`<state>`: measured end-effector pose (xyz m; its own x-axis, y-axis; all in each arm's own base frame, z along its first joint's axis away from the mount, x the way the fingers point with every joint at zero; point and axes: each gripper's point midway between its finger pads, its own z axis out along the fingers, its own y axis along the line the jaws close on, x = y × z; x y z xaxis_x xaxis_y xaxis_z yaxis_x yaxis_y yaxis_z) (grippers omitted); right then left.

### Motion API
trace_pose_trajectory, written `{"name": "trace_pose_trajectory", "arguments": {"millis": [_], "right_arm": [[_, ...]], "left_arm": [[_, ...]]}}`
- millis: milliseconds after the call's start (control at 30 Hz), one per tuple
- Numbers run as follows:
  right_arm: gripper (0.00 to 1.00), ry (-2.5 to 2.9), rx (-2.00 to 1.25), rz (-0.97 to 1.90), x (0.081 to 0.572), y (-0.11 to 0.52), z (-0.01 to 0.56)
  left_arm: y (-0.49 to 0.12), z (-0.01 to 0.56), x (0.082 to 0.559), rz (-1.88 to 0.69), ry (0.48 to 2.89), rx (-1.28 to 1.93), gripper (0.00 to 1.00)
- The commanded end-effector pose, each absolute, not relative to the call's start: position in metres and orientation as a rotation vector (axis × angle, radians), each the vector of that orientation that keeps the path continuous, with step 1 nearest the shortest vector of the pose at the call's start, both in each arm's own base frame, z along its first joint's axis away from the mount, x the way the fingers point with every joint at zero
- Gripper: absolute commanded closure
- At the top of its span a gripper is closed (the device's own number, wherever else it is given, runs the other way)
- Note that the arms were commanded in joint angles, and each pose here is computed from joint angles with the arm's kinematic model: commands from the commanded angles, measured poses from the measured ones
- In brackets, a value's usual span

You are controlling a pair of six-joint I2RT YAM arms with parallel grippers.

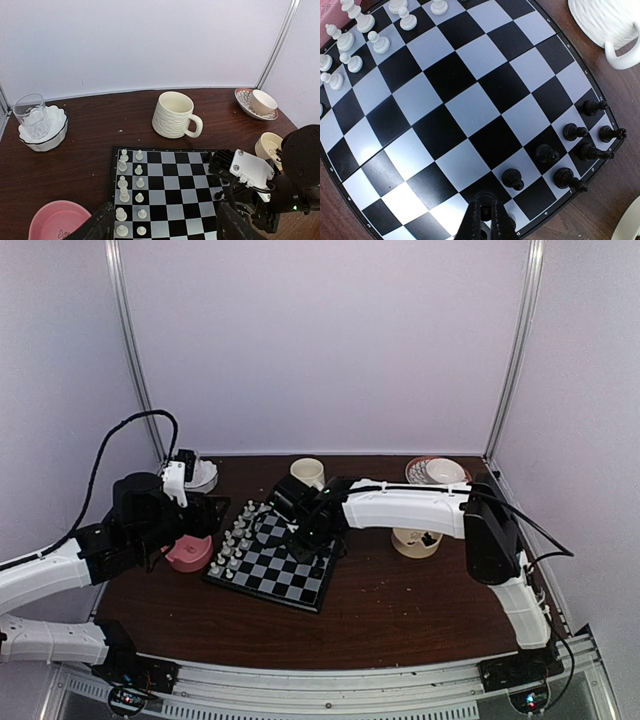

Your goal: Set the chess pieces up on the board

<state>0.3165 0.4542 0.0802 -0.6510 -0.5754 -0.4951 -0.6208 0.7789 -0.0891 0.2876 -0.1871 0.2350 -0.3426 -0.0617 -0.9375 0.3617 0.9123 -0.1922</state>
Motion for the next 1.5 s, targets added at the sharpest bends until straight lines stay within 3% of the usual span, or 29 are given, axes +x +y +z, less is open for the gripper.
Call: {"name": "trace_pose_trajectory", "arguments": {"millis": [0, 833, 1467], "right_arm": [[1.00, 2.468, -0.903, 0.100, 0.318, 0.454, 0.077], [0.97, 2.516, -0.920, 0.078, 0.314, 0.448, 0.059], [0.88, 2.515, -0.921, 0.086, 0.314, 0.449, 0.059]], "left_arm": [[-0.182, 0.247, 0.288, -0.432, 1.827, 0.200, 0.30], [-0.184, 0.250, 0.287, -0.441, 1.834, 0.206, 0.30], [-0.183, 0.245, 0.287, -0.427, 1.859, 0.211, 0.29]]}}
